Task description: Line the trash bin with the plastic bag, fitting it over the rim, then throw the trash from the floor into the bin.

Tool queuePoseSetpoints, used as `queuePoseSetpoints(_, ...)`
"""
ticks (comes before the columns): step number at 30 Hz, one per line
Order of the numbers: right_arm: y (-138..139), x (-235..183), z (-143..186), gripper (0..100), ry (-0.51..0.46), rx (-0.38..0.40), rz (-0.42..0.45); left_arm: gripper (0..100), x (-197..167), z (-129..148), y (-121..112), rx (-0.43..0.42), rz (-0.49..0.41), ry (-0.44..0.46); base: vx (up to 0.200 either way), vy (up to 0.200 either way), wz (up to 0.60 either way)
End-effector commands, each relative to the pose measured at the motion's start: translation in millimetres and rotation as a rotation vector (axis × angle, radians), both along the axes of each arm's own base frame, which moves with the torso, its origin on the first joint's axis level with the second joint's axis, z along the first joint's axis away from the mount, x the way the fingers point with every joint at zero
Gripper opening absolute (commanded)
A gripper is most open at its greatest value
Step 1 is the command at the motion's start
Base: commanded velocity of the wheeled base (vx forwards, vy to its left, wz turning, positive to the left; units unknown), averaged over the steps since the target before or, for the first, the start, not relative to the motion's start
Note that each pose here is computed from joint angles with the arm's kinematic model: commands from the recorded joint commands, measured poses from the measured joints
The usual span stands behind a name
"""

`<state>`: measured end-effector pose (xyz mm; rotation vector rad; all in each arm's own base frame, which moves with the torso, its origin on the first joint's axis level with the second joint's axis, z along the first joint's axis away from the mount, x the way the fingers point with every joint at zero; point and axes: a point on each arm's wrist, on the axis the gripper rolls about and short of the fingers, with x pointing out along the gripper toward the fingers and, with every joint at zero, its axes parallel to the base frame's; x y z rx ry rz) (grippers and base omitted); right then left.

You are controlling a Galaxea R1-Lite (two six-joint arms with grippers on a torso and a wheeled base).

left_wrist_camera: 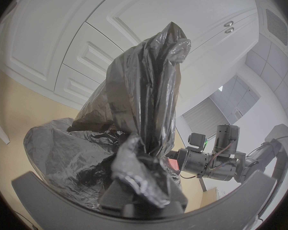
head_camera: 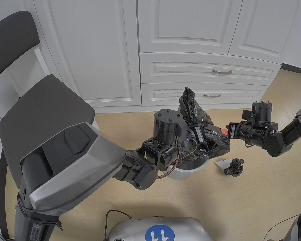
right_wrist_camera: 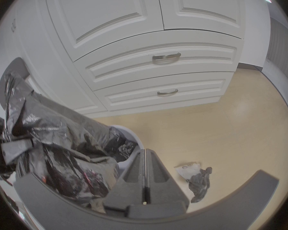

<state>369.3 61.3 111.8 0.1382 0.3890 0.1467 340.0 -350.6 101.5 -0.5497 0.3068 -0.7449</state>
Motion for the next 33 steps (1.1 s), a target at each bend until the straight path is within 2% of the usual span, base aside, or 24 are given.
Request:
queuePoseSetpoints(1,13,44,-41,0,0.005,0.153,-0.042,0,6,1,4,-0.007,0.030,-0.001,0.000,0.000,0.00)
queuePoseSetpoints(2,15,49,-44,0,0.006,0.185,-0.052,0,7,2,6,-0.008,0.036,-0.002,0.000,0.000,0.00)
queuePoseSetpoints(3,15,49,-44,0,0.006,0.185,-0.052,0,7,2,6,-0.008,0.036,-0.002,0.000,0.000,0.00)
queuePoseSetpoints(5,22,75,-56,0,0.013,0.327,-0.099,0,8,-1,7,-0.003,0.066,0.002,0.000,0.000,0.00)
queuePoseSetpoints(8,25,90,-65,0,0.056,0.448,-0.147,0,8,-5,9,0.004,0.101,0.009,0.000,0.000,0.00)
queuePoseSetpoints(10,25,93,-66,0,0.063,0.478,-0.152,0,9,-6,11,0.005,0.110,0.010,0.000,0.000,0.00)
queuePoseSetpoints(11,26,102,-71,0,0.079,0.549,-0.176,0,9,-7,17,-0.002,0.123,0.007,0.000,0.000,0.00)
queuePoseSetpoints(13,25,107,-76,0,0.088,0.587,-0.182,0,10,-9,22,-0.008,0.132,0.001,0.000,0.000,0.00)
queuePoseSetpoints(18,24,112,-88,0,0.128,0.636,-0.133,0,7,-10,30,-0.013,0.136,-0.005,0.000,0.000,0.00)
queuePoseSetpoints(21,26,118,-91,0,0.125,0.653,-0.131,0,5,-10,31,-0.019,0.138,-0.011,0.000,0.000,0.00)
queuePoseSetpoints(27,35,114,-97,0,0.156,0.649,-0.106,0,5,-10,31,-0.020,0.138,-0.012,0.000,0.000,0.00)
queuePoseSetpoints(33,31,102,-99,0,0.219,0.646,-0.047,0,4,-11,30,-0.019,0.136,-0.011,0.000,0.000,0.00)
